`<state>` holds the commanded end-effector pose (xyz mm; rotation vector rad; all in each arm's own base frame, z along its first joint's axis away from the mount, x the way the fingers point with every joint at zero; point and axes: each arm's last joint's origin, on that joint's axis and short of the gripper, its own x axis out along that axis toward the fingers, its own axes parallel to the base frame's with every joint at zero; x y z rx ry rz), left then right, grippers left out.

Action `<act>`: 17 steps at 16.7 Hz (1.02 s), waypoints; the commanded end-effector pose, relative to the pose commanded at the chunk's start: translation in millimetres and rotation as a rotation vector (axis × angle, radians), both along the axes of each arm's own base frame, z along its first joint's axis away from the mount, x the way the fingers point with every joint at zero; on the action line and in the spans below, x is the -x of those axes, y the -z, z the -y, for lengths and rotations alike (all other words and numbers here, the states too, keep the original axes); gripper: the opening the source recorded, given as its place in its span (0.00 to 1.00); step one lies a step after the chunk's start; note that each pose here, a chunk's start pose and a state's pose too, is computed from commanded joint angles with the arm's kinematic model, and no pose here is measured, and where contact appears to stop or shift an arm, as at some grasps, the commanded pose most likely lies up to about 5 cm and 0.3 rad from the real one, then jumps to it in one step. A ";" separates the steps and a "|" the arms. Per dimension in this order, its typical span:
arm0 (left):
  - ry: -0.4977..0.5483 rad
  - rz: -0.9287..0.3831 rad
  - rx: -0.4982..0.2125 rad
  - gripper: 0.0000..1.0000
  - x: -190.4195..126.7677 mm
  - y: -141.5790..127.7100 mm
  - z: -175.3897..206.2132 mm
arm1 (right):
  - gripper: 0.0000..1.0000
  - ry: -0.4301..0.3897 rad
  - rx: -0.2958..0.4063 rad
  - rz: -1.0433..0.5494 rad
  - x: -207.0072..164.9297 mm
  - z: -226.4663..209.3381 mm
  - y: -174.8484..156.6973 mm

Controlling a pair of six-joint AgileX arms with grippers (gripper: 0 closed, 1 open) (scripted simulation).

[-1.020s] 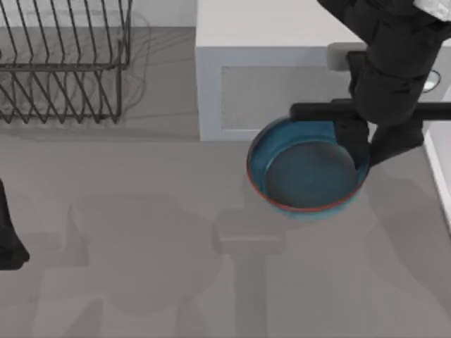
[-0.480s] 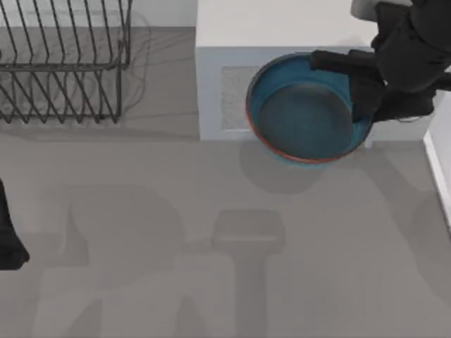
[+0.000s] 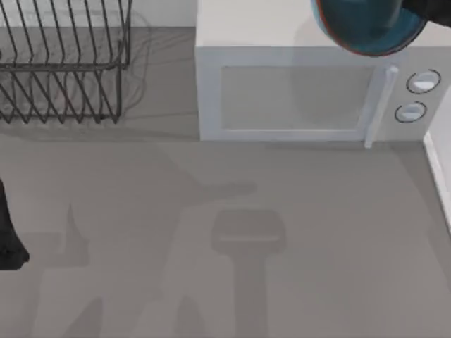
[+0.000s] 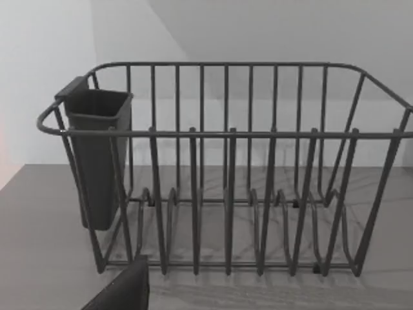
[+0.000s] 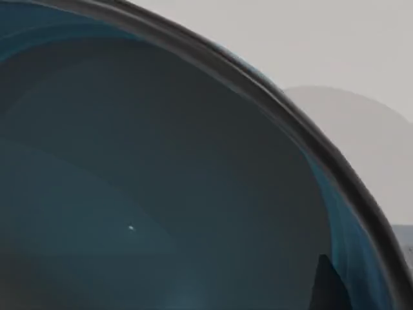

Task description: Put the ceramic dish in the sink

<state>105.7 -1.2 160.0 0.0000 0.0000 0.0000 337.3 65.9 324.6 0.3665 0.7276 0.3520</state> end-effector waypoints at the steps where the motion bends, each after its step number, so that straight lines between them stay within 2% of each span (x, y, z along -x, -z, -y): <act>1: 0.000 0.000 0.000 1.00 0.0 0.0 0.0 | 0.00 0.014 -0.004 0.071 -2.8 15.7 6.2; 5: 0.000 0.000 0.000 1.00 0.0 0.0 0.0 | 0.00 0.098 0.044 0.326 -4.0 83.7 42.5; 10: 0.000 0.000 0.000 1.00 0.0 0.0 0.0 | 0.00 0.228 0.195 0.568 24.8 156.6 88.9; 14: 0.000 0.000 0.000 1.00 0.0 0.0 0.0 | 0.00 0.319 0.315 0.686 55.4 190.0 108.9; 17: 0.000 0.000 0.000 1.00 0.0 0.0 0.0 | 0.00 0.357 0.365 0.723 68.7 201.2 114.9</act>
